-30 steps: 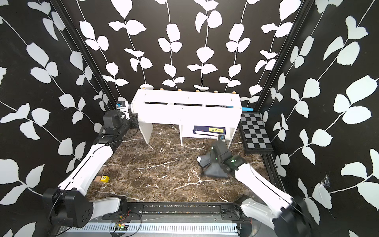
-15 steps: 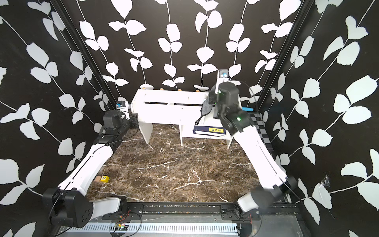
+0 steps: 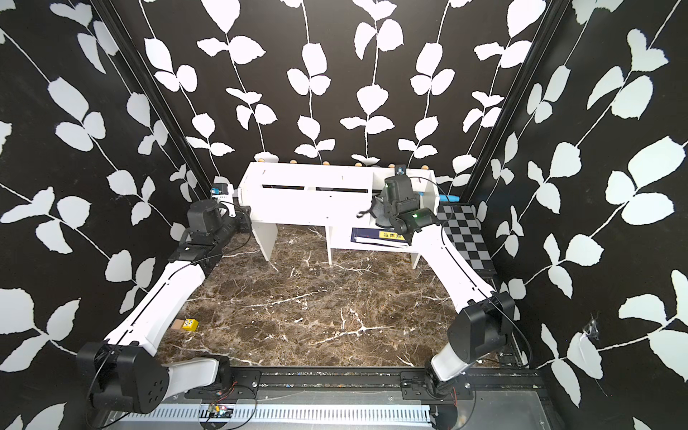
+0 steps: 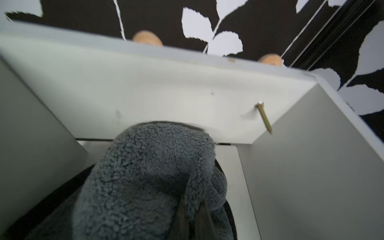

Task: Wipe the bookshelf clean with a cloth
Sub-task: Wipe the dust from the shelf.

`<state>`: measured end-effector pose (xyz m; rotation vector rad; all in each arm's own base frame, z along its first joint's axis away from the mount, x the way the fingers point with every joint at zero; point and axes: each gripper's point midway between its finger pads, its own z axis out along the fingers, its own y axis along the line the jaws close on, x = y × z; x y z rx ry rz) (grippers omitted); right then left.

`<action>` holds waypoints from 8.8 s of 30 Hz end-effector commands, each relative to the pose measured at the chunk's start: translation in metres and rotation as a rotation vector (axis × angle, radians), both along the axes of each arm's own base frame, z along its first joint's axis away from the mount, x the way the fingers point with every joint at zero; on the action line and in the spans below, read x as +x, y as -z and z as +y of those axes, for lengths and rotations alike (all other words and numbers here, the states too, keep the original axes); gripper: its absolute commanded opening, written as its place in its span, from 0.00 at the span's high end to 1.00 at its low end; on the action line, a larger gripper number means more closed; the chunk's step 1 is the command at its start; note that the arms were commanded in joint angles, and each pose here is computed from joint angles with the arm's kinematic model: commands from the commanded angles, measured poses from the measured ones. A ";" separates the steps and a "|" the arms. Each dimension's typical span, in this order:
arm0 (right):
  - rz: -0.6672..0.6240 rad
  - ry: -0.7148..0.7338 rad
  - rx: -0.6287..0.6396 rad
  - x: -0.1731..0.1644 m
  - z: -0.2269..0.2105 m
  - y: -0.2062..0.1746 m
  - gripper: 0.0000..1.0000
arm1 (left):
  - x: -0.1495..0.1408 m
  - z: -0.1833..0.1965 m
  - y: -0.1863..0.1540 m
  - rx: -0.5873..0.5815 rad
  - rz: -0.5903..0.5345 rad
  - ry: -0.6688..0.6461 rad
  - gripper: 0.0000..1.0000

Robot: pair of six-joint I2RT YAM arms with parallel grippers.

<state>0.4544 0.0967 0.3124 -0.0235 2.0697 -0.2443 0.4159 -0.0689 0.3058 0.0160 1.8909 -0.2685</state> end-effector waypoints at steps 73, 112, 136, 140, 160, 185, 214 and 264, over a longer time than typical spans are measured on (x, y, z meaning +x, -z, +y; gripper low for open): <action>0.233 -0.068 0.230 -0.006 0.026 0.068 0.70 | -0.011 -0.019 -0.018 -0.100 -0.035 0.064 1.00; -0.360 -0.187 -0.011 -0.083 0.083 -0.150 1.00 | -0.019 -0.028 -0.030 -0.080 -0.075 0.114 1.00; 0.039 -0.248 0.054 -0.015 0.195 0.002 1.00 | -0.030 -0.035 -0.045 -0.075 -0.131 0.154 1.00; 0.097 -0.441 0.202 -0.021 0.242 0.016 1.00 | -0.030 -0.037 -0.045 -0.077 -0.132 0.166 1.00; 0.053 -0.013 -0.129 -0.026 0.132 0.009 1.00 | -0.029 -0.033 -0.042 -0.066 -0.127 0.144 1.00; -0.031 -0.104 0.030 0.003 0.149 -0.026 1.00 | -0.028 -0.032 -0.041 -0.056 -0.124 0.138 1.00; 0.042 -0.319 0.028 -0.018 0.223 -0.017 1.00 | -0.028 -0.033 -0.040 -0.057 -0.123 0.141 1.00; 0.071 -0.157 -0.085 -0.031 0.166 -0.021 1.00 | -0.028 -0.033 -0.040 -0.062 -0.125 0.144 1.00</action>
